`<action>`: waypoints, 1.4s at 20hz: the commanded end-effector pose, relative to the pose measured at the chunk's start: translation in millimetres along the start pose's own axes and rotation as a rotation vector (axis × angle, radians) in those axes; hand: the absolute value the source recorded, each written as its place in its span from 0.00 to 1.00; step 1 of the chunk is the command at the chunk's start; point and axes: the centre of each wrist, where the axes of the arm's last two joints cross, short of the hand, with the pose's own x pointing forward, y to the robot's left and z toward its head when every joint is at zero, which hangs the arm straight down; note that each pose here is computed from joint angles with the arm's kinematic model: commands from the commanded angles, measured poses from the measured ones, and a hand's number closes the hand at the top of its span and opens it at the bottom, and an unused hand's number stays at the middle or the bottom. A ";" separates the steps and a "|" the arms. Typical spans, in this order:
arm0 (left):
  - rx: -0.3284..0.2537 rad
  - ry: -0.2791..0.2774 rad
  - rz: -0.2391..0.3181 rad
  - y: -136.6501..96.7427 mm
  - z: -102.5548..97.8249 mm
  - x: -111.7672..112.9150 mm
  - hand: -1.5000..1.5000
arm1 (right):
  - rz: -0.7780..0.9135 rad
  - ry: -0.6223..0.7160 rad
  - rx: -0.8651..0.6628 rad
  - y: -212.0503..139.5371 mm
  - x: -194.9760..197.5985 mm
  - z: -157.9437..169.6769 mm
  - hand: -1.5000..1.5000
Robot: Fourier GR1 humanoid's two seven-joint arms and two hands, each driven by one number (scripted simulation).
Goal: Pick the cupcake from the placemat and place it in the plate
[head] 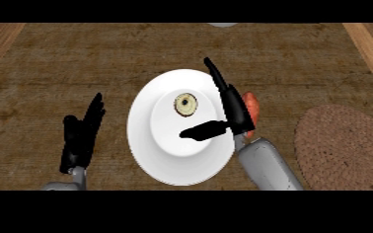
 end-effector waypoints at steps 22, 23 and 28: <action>0.005 -0.004 0.009 12.4 9.2 -1.2 0.50 | 0.156 0.108 -0.124 -59.1 -47.6 4.8 0.00; 0.000 -0.009 0.004 8.9 -0.6 1.0 0.50 | 0.167 0.100 -0.138 -58.5 -42.4 26.1 0.00; 0.008 -0.007 0.005 17.9 -5.8 9.8 0.50 | 0.159 0.101 -0.185 -76.8 -58.8 26.8 0.00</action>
